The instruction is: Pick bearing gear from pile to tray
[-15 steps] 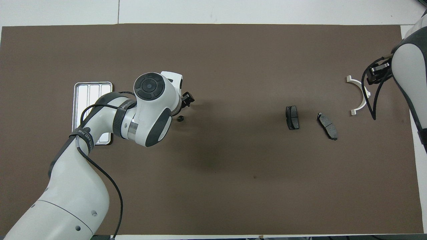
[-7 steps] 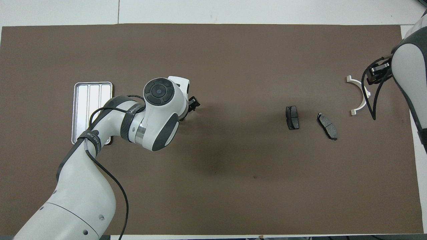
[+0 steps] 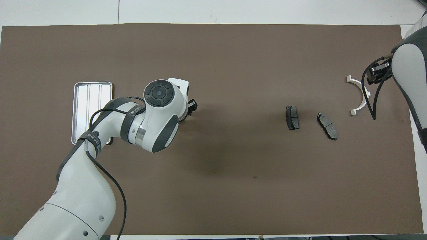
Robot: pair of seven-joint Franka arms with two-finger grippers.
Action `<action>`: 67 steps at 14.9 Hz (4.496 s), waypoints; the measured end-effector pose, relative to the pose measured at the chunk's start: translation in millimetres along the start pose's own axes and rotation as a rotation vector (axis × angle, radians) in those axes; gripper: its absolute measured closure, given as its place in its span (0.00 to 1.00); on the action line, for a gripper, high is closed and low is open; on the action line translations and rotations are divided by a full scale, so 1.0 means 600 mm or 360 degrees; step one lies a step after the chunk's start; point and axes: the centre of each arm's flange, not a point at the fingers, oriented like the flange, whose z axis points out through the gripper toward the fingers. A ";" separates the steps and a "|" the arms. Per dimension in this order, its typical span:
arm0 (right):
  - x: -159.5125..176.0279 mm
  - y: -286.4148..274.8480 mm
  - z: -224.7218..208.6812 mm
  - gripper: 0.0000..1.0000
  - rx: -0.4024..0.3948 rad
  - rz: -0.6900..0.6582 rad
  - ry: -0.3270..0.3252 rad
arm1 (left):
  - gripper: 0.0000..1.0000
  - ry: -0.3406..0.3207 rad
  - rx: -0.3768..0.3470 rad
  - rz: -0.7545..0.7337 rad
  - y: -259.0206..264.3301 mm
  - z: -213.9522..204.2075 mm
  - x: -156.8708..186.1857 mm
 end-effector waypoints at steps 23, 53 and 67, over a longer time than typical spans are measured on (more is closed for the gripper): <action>0.022 -0.365 -0.032 0.65 0.0142 0.0519 -0.0014 | 0.76 0.0043 -0.0003 0.0218 -0.405 -0.067 0.370; 0.059 -0.900 0.341 0.51 0.0231 0.0922 0.0259 | 0.00 -0.0022 0.0015 0.0183 -0.258 -0.099 0.260; 0.137 -0.490 0.138 0.00 0.0282 0.0611 0.0266 | 0.00 0.0044 -0.0083 -0.0223 0.008 -0.038 0.007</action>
